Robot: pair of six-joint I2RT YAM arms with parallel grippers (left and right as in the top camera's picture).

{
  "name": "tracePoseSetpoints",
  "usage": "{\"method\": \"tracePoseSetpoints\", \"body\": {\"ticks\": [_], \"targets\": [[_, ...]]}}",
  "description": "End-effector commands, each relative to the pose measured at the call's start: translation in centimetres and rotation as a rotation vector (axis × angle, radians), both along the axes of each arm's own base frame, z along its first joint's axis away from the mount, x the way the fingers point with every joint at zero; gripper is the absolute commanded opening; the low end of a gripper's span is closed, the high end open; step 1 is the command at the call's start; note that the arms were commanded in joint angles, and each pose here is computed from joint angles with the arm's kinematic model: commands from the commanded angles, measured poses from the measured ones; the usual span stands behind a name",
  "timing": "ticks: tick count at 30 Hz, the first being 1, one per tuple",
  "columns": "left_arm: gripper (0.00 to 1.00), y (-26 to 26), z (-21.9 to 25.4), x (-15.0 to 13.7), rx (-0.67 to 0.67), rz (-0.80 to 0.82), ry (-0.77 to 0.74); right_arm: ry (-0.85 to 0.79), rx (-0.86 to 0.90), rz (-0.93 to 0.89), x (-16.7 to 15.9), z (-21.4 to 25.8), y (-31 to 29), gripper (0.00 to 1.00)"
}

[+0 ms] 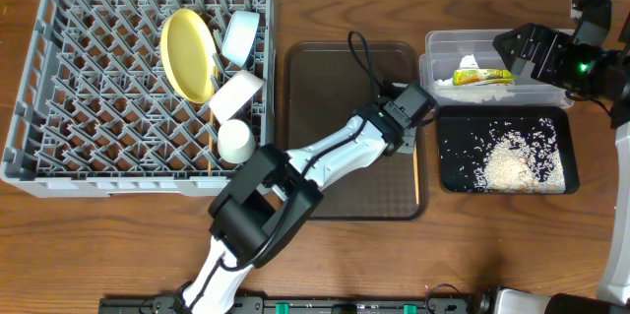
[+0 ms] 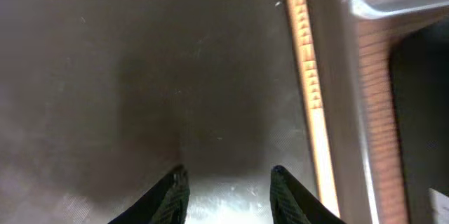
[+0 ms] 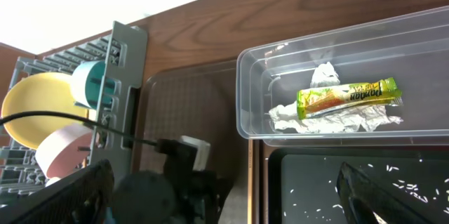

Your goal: Sort waste into correct bins and load items into the dishwasher

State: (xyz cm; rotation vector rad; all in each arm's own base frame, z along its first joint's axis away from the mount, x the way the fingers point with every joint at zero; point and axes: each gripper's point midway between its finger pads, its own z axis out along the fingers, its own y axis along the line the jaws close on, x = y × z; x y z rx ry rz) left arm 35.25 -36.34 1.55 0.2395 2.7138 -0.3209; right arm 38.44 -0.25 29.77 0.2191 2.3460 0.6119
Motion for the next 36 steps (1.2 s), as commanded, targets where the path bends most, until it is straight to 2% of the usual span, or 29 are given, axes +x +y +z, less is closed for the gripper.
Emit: {"method": "tracePoseSetpoints", "body": {"ticks": [1,7,17,28,29,31,32,36], "targets": [[0.39,-0.2,0.0,0.2,-0.007,-0.016,-0.008,-0.004,0.001,-0.008,0.1,0.3,-0.1,0.99],[0.39,-1.9,0.0,-0.7,0.009,-0.127,-0.053,-0.004,0.001,-0.008,0.1,0.3,-0.1,0.99],[0.39,-2.2,-0.3,-0.7,0.014,-0.130,-0.066,-0.004,0.001,-0.008,0.1,0.3,-0.1,0.99],[0.39,-2.4,-3.2,-1.1,0.041,-0.139,-0.041,-0.004,0.001,-0.008,0.1,0.3,-0.1,0.99],[0.27,-2.4,-3.2,-1.1,0.048,-0.157,-0.047,-0.004,0.001,-0.008,0.1,0.3,-0.1,0.99],[0.11,-2.1,-3.2,-1.0,0.067,-0.173,-0.054,-0.004,0.001,-0.008,0.1,0.3,-0.1,0.99],[0.08,-1.9,-3.0,-0.9,0.074,-0.169,-0.055,-0.004,0.001,-0.008,0.1,0.3,-0.1,0.99],[0.08,0.0,-2.1,-0.5,0.158,-0.131,-0.079,-0.004,0.001,-0.008,0.1,0.3,-0.1,0.99]]}}
